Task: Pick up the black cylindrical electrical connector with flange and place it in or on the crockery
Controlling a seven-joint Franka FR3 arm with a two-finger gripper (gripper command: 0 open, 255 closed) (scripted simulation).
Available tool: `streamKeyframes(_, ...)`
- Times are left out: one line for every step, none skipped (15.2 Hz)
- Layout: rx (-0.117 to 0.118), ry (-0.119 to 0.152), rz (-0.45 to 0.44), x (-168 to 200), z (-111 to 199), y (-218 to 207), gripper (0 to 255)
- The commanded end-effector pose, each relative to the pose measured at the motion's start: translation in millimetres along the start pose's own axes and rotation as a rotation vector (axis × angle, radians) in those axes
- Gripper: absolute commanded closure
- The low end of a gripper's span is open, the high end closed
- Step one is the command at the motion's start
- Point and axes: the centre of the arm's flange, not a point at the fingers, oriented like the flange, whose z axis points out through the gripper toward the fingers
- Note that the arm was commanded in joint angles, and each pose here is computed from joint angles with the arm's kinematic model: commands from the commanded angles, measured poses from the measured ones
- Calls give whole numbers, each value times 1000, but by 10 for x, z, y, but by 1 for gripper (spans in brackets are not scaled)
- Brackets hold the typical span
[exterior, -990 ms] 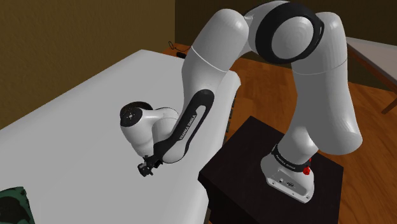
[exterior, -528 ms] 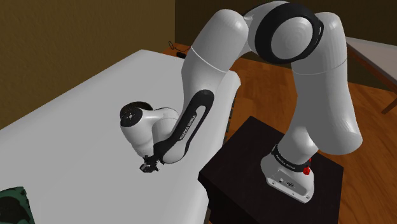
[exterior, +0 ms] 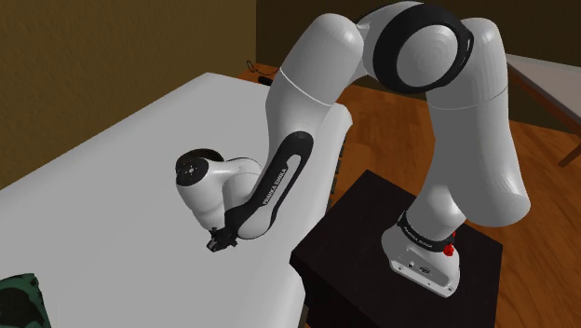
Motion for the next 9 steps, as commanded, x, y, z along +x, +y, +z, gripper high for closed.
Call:
streamKeyframes(0,0,0,0,0,0,0)
streamKeyframes(18,4,13,93,-87,33,0)
streamKeyframes(36,8,27,185,-173,69,0)
streamKeyframes(55,12,40,276,-259,107,0)
streamKeyframes(73,16,54,366,-345,148,0)
streamKeyframes(91,20,67,455,-431,192,0)
streamKeyframes(98,22,73,490,-464,210,0)
streamKeyframes(98,22,73,491,-411,205,0)
streamKeyframes(98,22,73,492,-359,201,0)
